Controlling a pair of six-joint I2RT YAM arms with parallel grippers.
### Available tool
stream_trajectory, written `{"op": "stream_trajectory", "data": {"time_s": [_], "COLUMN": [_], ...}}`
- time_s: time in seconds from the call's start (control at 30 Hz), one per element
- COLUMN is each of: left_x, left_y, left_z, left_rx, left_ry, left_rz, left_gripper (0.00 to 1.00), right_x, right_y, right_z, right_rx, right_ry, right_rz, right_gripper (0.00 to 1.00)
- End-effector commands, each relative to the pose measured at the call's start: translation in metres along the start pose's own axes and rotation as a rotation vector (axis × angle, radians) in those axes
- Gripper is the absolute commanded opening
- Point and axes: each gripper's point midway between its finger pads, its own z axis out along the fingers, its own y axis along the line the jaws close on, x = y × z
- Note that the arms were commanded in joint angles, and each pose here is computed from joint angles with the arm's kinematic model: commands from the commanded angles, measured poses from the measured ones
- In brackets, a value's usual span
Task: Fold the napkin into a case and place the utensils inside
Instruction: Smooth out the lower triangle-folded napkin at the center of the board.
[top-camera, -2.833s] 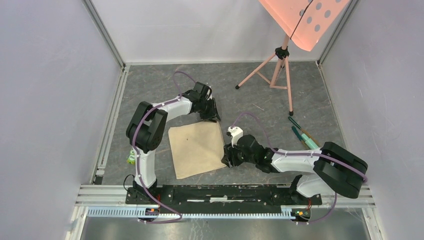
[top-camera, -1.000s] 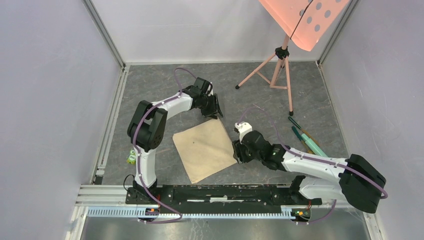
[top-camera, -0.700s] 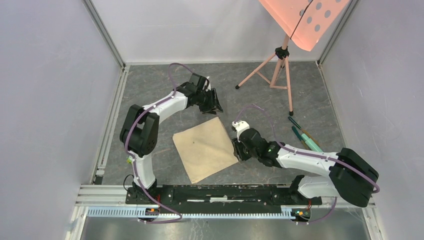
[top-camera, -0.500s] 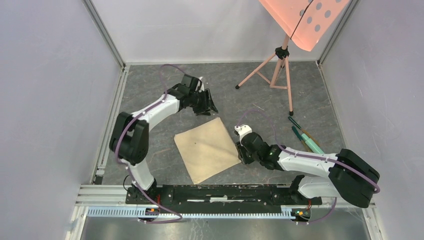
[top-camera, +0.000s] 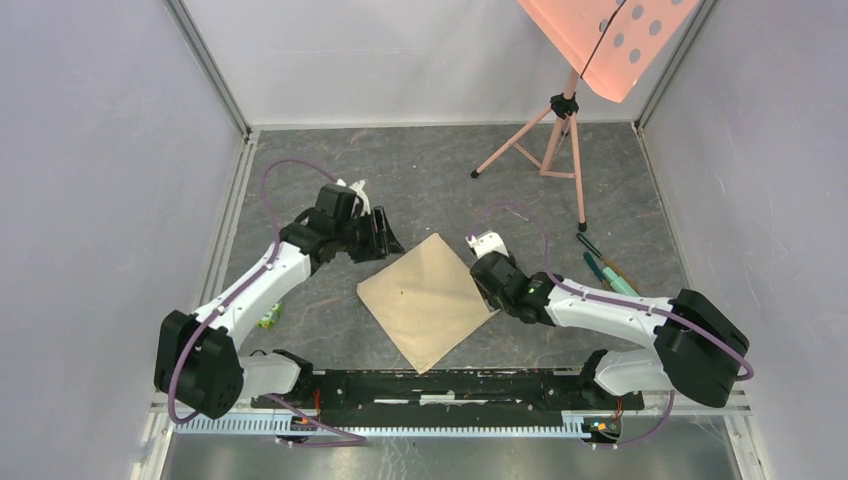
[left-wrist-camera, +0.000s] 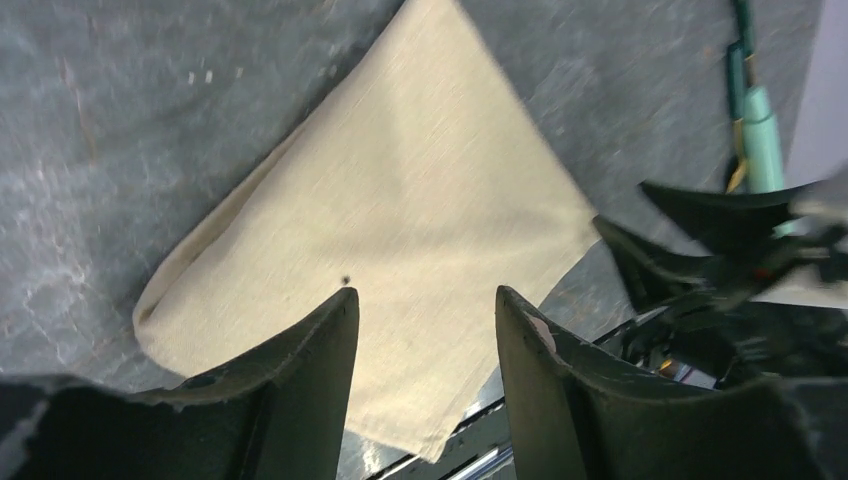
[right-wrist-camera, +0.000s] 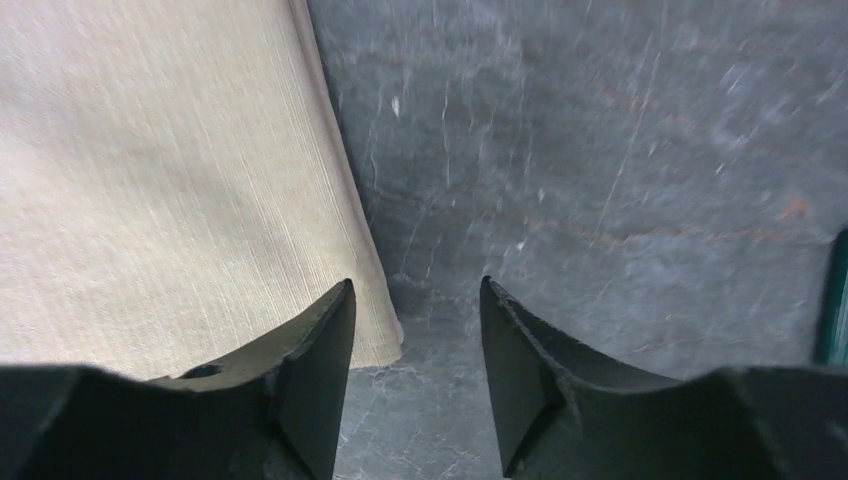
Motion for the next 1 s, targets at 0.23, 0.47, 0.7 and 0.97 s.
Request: {"op": "stream_trajectory", "data": {"time_s": [0.23, 0.47, 0.7, 0.97], "left_x": [0.034, 0.033, 0.029, 0.002], "left_y": [0.030, 0.047, 0.062, 0.047], "left_z": [0.046, 0.075, 0.095, 0.094], "left_rx": [-0.010, -0.066, -0.136, -0.129], "left_ry": [0.069, 0.080, 0.093, 0.059], "left_rz": [-0.048, -0.075, -0.077, -0.058], "left_gripper": [0.60, 0.59, 0.59, 0.59], "right_x": [-0.060, -0.065, -0.057, -0.081], "right_y": [0.022, 0.021, 0.000, -0.018], "right_z": [0.000, 0.026, 0.047, 0.044], "right_rx": [-0.138, -0.117, -0.008, 0.080], "right_ry": [-0.130, -0.135, -0.102, -0.115], "right_rz": [0.003, -0.026, -0.074, -0.164], "right_gripper": [0.61, 0.54, 0.51, 0.51]}}
